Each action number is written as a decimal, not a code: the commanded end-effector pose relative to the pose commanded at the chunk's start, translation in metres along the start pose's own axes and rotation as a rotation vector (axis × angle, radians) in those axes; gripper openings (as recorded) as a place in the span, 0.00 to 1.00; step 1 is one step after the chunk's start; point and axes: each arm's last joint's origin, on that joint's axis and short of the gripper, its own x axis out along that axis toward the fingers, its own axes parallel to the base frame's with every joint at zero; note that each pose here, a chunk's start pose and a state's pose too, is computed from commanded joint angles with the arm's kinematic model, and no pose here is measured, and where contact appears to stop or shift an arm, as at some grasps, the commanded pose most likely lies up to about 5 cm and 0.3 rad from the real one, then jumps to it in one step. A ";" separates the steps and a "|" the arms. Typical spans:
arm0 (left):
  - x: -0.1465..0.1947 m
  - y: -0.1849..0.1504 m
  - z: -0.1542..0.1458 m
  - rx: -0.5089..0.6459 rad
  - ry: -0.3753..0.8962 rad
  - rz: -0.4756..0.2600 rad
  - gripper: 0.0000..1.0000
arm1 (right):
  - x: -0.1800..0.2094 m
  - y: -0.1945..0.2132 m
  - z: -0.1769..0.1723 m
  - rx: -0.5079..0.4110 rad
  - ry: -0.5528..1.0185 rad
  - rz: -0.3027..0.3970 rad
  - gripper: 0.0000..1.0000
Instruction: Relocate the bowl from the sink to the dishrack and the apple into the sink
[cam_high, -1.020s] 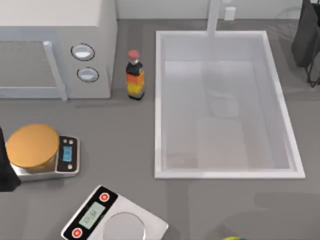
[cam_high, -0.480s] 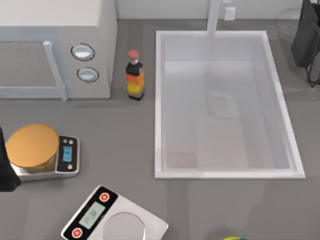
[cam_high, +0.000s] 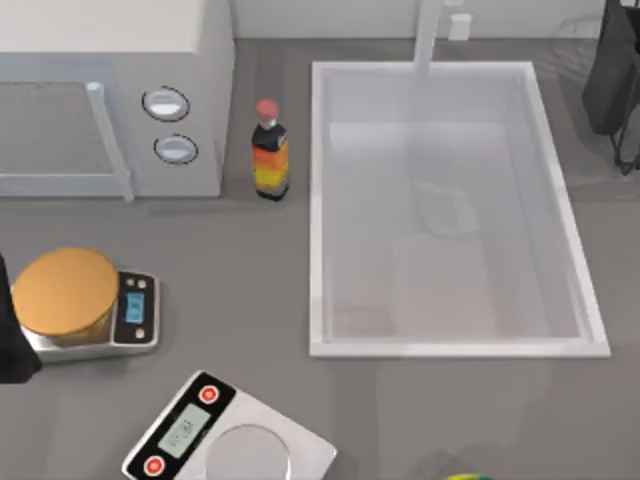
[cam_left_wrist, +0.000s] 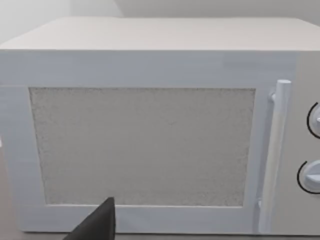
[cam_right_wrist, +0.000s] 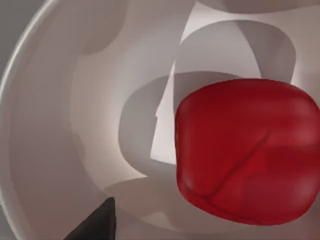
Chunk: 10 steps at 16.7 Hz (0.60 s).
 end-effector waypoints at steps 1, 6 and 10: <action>0.000 0.000 0.000 0.000 0.000 0.000 1.00 | 0.009 0.000 0.001 0.000 0.000 0.000 1.00; 0.000 0.000 0.000 0.000 0.000 0.000 1.00 | 0.060 -0.001 0.000 0.002 0.001 0.001 1.00; 0.000 0.000 0.000 0.000 0.000 0.000 1.00 | 0.084 0.001 -0.004 0.003 0.005 0.002 1.00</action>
